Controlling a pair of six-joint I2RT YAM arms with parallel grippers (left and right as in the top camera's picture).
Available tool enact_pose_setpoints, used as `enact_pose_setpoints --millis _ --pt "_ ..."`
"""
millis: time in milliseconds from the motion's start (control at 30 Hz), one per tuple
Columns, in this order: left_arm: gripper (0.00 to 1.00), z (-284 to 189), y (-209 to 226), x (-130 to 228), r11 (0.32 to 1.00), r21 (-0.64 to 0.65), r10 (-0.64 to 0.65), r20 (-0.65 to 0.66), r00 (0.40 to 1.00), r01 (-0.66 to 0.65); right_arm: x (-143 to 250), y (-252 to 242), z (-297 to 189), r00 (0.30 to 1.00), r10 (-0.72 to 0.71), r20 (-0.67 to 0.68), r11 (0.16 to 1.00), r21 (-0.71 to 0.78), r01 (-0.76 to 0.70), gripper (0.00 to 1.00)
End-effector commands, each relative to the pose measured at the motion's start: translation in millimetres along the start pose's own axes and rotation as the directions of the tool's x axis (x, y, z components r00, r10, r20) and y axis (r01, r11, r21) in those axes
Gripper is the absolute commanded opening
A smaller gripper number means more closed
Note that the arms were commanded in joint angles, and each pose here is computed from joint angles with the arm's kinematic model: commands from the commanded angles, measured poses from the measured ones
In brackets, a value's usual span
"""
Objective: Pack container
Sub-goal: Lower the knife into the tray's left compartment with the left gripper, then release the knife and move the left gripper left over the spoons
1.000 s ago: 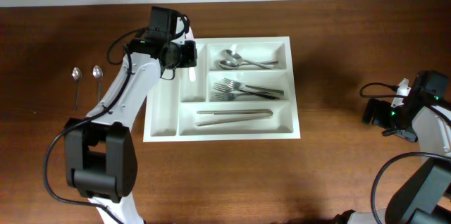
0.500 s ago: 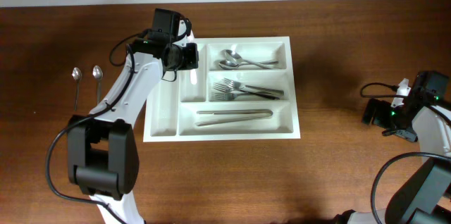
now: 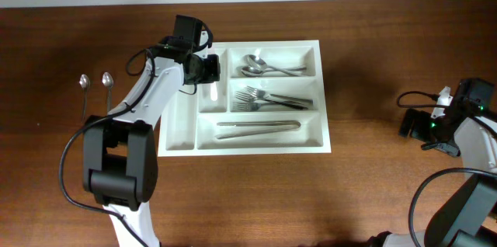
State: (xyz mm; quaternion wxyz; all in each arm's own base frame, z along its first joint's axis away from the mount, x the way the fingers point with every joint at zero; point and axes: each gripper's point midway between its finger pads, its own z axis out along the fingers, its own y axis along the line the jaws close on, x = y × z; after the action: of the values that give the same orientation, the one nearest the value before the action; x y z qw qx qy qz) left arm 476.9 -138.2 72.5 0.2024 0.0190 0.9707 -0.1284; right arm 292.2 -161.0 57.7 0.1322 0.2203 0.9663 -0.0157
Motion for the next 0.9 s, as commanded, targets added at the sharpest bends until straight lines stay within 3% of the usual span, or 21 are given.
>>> enact_pose_setpoints --millis 0,167,500,567,867 --pt "0.07 6 -1 3 1.0 -0.008 0.02 -0.023 1.0 -0.02 -1 -2 -4 1.0 0.013 0.014 1.0 0.011 -0.013 0.99" --pt "0.12 21 0 19 0.999 -0.012 0.031 -0.082 0.996 -0.033 -1 -2 -4 1.0 0.013 0.014 1.0 0.01 -0.013 0.99" --pt "0.13 21 1 19 0.999 -0.013 0.036 -0.082 0.996 -0.037 -1 -2 -4 1.0 0.013 0.014 1.0 0.01 -0.013 0.99" --pt "0.23 21 1 19 0.999 -0.013 0.036 -0.082 0.996 -0.037 -1 -2 -4 1.0 0.013 0.014 1.0 0.011 -0.013 0.99" --pt "0.27 21 2 17 0.999 -0.016 0.039 -0.077 0.996 -0.04 -1 -2 -4 1.0 0.013 0.014 1.0 0.01 -0.013 0.99"
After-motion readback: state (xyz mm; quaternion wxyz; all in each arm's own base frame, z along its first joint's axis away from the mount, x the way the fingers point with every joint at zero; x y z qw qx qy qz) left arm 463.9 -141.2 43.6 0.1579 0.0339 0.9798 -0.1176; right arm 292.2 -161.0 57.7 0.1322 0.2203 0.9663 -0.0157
